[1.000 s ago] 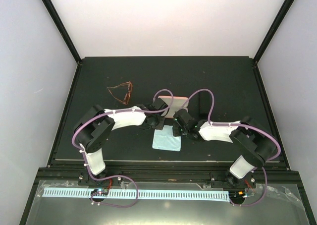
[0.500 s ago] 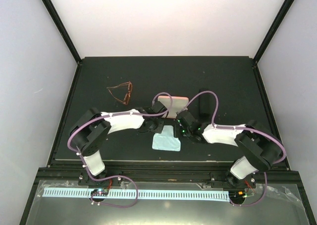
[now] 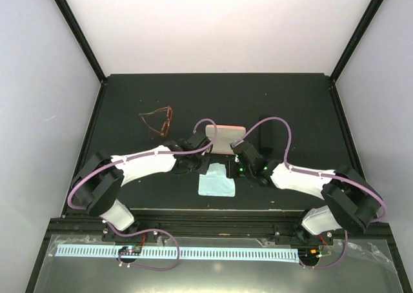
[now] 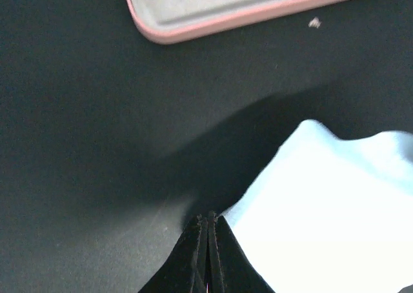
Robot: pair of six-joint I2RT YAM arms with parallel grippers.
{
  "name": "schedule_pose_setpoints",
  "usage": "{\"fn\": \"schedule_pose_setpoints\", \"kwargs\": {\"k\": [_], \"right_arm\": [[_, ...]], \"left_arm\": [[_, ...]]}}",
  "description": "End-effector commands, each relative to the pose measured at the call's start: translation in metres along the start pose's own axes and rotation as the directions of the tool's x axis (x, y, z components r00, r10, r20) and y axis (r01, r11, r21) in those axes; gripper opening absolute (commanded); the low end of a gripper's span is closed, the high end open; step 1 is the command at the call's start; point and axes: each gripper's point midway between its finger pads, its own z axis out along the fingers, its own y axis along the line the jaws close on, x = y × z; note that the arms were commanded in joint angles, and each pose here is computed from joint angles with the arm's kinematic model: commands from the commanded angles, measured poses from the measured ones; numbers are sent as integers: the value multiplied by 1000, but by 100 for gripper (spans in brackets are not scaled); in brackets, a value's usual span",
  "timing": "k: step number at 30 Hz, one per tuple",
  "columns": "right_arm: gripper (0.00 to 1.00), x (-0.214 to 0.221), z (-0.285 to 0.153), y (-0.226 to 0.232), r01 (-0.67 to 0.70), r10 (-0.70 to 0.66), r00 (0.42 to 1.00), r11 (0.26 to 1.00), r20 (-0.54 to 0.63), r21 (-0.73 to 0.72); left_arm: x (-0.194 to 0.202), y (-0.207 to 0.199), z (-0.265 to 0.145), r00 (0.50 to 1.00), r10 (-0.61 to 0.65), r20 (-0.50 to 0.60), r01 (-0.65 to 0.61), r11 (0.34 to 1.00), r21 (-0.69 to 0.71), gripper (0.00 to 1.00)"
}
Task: Organize the sunglasses
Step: Fold the glasses cleaning cloth at the center of the board.
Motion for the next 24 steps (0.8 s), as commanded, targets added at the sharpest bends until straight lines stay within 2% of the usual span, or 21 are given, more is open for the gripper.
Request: {"fn": "schedule_pose_setpoints", "kwargs": {"k": [1,15,24], "right_arm": [[1,8,-5,-3,18,-18,1000,1000,-23,-10],[1,38,-10,-15,14,-14,994,1000,-108,-1],[1,39,-18,-13,16,-18,993,1000,-116,-12]], "left_arm": [[6,0,-6,1000,17,-9,-17,999,32,1],[32,4,-7,998,25,-64,-22,998,60,2],[38,3,-12,997,15,-74,-9,996,86,1]]}}
